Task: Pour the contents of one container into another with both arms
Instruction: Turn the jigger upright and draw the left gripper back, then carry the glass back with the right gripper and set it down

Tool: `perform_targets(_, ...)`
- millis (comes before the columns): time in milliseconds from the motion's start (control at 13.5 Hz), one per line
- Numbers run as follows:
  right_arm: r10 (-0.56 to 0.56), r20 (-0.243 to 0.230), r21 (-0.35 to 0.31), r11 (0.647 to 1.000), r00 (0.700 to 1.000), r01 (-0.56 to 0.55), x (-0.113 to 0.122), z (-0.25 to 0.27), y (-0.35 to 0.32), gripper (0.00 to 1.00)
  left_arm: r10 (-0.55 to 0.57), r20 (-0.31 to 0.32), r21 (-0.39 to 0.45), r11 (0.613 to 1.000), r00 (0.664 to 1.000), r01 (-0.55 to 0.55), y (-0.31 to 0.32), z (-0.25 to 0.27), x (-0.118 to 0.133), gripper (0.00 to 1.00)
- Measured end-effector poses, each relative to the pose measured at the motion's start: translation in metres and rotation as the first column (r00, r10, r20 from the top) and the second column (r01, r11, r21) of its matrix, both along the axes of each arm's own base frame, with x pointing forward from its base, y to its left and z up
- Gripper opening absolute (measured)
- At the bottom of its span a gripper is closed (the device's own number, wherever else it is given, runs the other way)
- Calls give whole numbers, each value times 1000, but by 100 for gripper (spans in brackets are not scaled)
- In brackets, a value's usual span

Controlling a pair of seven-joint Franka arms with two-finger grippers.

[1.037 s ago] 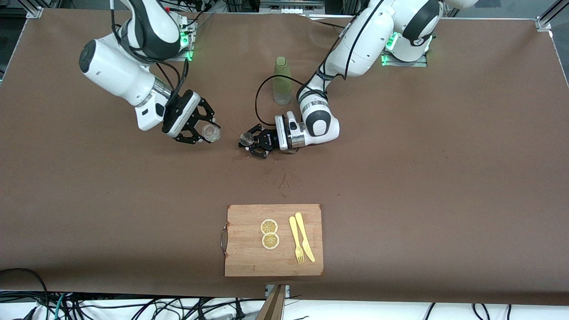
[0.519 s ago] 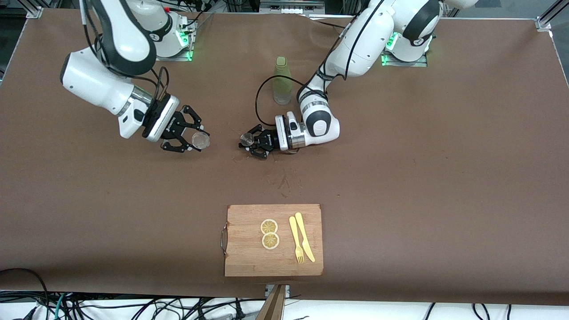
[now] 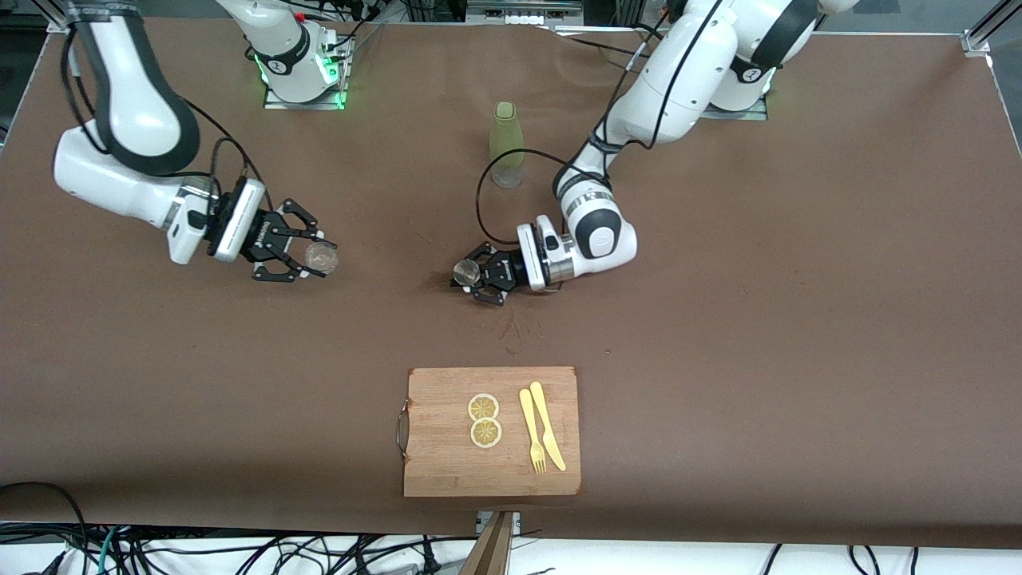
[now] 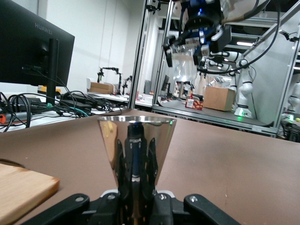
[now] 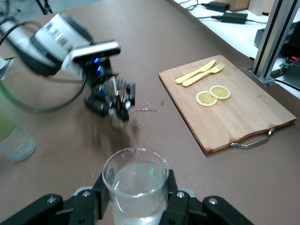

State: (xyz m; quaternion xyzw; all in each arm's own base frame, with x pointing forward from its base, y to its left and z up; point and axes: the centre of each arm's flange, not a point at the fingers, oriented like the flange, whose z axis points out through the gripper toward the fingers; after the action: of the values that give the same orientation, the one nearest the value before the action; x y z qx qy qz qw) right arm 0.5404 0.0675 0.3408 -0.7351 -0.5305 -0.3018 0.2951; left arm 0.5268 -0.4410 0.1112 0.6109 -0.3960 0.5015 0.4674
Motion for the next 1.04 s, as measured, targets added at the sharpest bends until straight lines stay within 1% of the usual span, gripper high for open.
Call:
perform_targets(148,34,25,25,999,999,-34,-1,-12,-31,49,-25,-19,28,999,1000,26,31,20,18,9)
perform_targets(519,91,68,85,992,994,-97,-12,-41,-92,49,-87,-55,109,990,995,93,116,58,59,9)
perform_targets(889,145,93,122,980,985,-156,-22,-65,-141,49,-175,-96,116,976,980,186,200,80,87,9)
perform_targets(1037,164,109,121,977,980,-177,-23,-77,-161,49,-199,-101,118,970,975,210,238,83,95,9)
